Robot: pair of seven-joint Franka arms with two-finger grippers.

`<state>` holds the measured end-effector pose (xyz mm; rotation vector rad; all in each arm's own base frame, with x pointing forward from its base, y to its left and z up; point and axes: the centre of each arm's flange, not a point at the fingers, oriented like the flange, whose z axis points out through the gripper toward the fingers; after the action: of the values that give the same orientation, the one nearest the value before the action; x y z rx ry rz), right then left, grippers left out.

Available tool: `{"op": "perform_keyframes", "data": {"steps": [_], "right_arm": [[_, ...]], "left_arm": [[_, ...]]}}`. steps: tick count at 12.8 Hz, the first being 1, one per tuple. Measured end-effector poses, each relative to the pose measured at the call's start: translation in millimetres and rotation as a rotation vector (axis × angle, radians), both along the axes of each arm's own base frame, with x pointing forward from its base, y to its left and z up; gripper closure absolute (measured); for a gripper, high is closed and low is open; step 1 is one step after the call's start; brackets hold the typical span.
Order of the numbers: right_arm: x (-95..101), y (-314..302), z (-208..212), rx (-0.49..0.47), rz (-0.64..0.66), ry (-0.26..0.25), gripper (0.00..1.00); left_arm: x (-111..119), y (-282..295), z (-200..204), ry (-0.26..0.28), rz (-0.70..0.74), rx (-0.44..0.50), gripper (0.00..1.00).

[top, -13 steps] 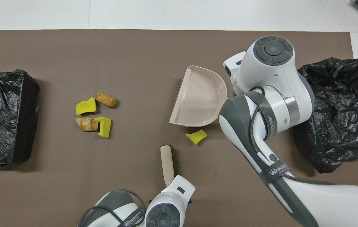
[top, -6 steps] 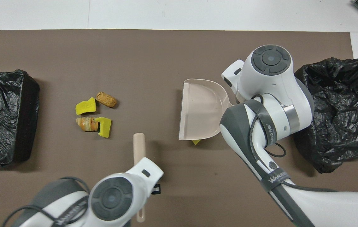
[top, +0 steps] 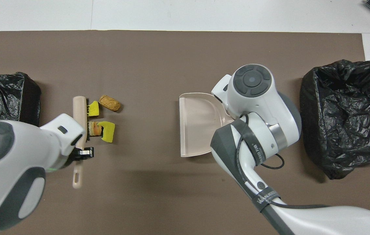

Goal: Sweep and dump trash in bin

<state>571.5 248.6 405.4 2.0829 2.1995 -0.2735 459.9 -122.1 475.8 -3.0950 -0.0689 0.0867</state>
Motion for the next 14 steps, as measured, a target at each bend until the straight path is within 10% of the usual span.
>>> {"op": "perform_keyframes", "data": {"steps": [7, 14], "right_arm": [[-21.1, 51, -28, -0.046, 0.067, -0.029, 0.69], [-26.5, 68, -37, -0.043, -0.01, -0.059, 0.69]], "left_arm": [[85, 84, -72, 0.009, -0.04, 0.056, 0.74], [47, 34, -126, 0.058, -0.079, -0.021, 0.74]]}}
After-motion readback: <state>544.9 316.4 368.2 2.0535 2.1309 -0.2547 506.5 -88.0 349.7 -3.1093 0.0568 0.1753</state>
